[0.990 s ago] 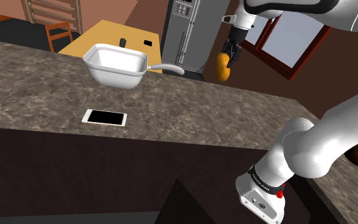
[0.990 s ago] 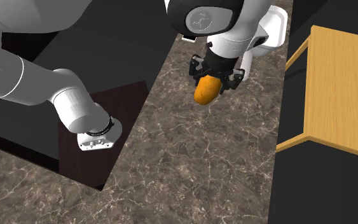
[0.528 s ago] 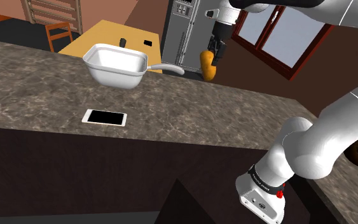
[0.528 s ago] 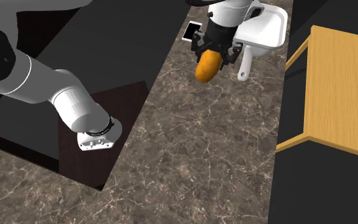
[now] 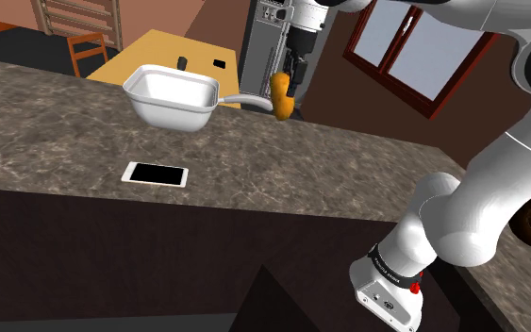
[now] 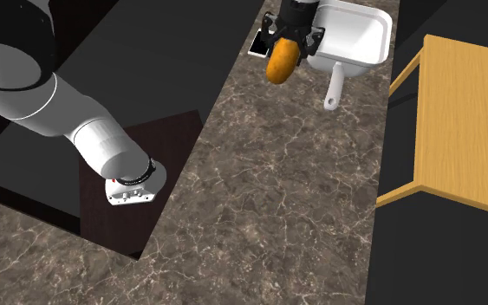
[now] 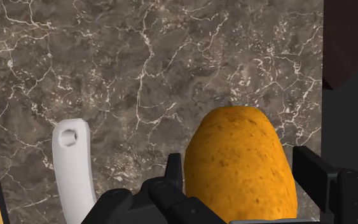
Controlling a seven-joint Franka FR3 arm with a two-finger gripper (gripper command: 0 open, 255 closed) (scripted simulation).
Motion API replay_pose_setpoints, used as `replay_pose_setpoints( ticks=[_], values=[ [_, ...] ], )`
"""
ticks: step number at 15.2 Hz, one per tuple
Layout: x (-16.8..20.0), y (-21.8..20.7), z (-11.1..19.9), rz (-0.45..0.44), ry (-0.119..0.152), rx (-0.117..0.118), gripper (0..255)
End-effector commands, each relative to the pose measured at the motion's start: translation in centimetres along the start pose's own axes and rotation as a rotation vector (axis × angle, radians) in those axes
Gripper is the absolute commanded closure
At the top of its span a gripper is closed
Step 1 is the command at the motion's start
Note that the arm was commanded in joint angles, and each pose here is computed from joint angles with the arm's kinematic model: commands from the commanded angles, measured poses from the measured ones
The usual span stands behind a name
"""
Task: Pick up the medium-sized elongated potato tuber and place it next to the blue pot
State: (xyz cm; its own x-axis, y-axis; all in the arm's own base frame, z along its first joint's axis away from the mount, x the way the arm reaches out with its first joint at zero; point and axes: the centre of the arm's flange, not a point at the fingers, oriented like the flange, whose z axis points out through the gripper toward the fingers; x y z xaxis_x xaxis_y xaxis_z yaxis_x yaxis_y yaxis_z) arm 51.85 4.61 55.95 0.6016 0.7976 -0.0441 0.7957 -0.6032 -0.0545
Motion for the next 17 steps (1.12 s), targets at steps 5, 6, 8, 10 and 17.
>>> replay_pose_setpoints(
  ticks=[5, 6, 8, 10, 17],
  values=[
    [0.7, 0.0, 2.7, 0.001, 0.001, 0.0, 255],
    [0.7, 0.1, 3.2, 0.001, 0.001, 0.0, 255],
    [0.8, 0.1, 4.3, 0.001, 0.001, 0.0, 255],
    [0.8, 0.2, 5.3, 0.001, 0.001, 0.0, 255],
    [1.0, 0.4, 9.0, 0.001, 0.001, 0.0, 255]
  ],
)
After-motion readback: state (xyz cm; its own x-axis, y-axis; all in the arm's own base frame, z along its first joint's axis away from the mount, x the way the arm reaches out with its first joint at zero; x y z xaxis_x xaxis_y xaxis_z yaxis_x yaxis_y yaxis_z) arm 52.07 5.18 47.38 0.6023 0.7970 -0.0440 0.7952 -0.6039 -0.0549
